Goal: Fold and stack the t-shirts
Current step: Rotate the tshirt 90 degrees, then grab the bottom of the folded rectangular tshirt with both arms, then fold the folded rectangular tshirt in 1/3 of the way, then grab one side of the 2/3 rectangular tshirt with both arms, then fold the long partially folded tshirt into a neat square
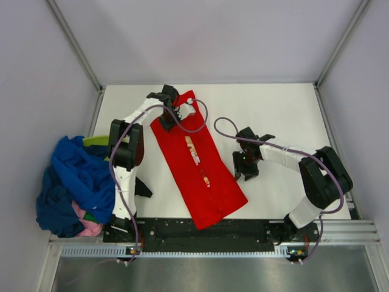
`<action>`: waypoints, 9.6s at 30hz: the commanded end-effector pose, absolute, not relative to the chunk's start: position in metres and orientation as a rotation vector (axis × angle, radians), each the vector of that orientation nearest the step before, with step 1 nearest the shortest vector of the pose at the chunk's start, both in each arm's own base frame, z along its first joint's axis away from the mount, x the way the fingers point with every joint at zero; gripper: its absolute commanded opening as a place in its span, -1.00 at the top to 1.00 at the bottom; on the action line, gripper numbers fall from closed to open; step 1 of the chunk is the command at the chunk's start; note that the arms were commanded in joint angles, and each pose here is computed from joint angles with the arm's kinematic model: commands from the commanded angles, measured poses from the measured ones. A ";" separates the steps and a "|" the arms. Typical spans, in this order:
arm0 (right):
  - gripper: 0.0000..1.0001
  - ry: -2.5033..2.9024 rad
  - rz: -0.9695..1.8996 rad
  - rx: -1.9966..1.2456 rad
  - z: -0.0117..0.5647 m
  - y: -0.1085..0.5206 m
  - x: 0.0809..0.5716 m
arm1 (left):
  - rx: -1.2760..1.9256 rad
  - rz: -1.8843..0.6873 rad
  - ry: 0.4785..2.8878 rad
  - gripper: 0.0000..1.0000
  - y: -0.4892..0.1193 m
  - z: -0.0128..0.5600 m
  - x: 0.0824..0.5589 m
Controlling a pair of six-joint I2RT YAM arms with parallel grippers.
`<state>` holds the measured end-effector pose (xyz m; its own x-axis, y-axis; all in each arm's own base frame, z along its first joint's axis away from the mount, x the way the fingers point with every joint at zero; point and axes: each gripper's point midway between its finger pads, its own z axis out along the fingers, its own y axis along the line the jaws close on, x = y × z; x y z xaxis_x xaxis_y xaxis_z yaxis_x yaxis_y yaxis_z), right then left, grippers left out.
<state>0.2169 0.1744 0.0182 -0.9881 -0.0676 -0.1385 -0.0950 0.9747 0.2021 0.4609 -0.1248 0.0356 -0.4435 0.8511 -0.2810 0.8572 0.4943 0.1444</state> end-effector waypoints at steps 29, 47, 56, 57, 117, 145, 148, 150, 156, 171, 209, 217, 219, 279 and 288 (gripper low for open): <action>-0.05 2.920 0.640 -0.359 0.042 0.192 0.185 | 1.284 -0.170 2.490 -0.04 -0.131 0.084 0.398; 0.85 3.043 0.929 -0.568 0.013 0.248 0.125 | 1.029 0.253 2.649 0.03 -0.094 0.017 0.480; 0.24 2.895 0.992 -0.679 0.037 0.266 0.133 | 1.102 0.188 2.527 -0.03 -0.107 0.045 0.499; 0.09 2.865 0.953 -0.705 0.042 0.263 0.137 | 1.134 0.137 2.488 -0.05 -0.113 0.051 0.493; 0.48 1.206 0.495 -2.205 0.025 0.285 0.105 | 2.388 -0.324 1.759 0.38 -0.137 0.014 0.099; 1.00 1.453 0.387 -1.386 0.159 0.315 0.316 | 1.187 -0.017 2.362 1.00 -0.121 0.115 0.338; 1.00 1.475 0.353 -1.349 0.155 0.314 0.343 | 1.110 -0.002 2.402 1.00 -0.117 0.114 0.365; 1.00 1.483 0.324 -1.319 0.153 0.313 0.360 | 1.072 0.010 2.398 1.00 -0.115 0.117 0.382; 1.00 1.528 0.250 -1.262 0.145 0.309 0.404 | 1.030 0.061 2.395 1.00 -0.112 0.116 0.421; 1.00 1.563 0.155 -1.260 0.116 0.309 0.460 | 0.964 0.160 2.432 1.00 -0.102 0.095 0.473; -0.30 1.235 0.264 -1.850 0.062 0.313 0.309 | 1.644 -0.275 1.955 -0.25 -0.124 0.086 0.329; -0.01 1.356 0.186 -1.876 0.037 0.314 0.328 | 1.713 -0.298 2.024 -0.21 -0.120 0.043 0.312; 0.17 1.404 0.155 -1.863 0.033 0.311 0.333 | 1.702 -0.302 2.068 -0.15 -0.118 0.034 0.311; 1.00 1.760 0.409 -1.401 0.179 0.260 0.329 | 1.065 -0.136 2.348 1.00 -0.104 0.196 0.358; 1.00 1.879 0.388 -1.324 0.146 0.252 0.374 | 1.034 -0.098 2.402 1.00 -0.108 0.167 0.421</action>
<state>0.3471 0.2659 0.1468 -0.0850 -0.6575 -0.7487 -0.9270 0.3277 -0.1826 0.3789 -0.1298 0.1594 -0.5550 0.6755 -0.4855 0.7653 0.6433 0.0203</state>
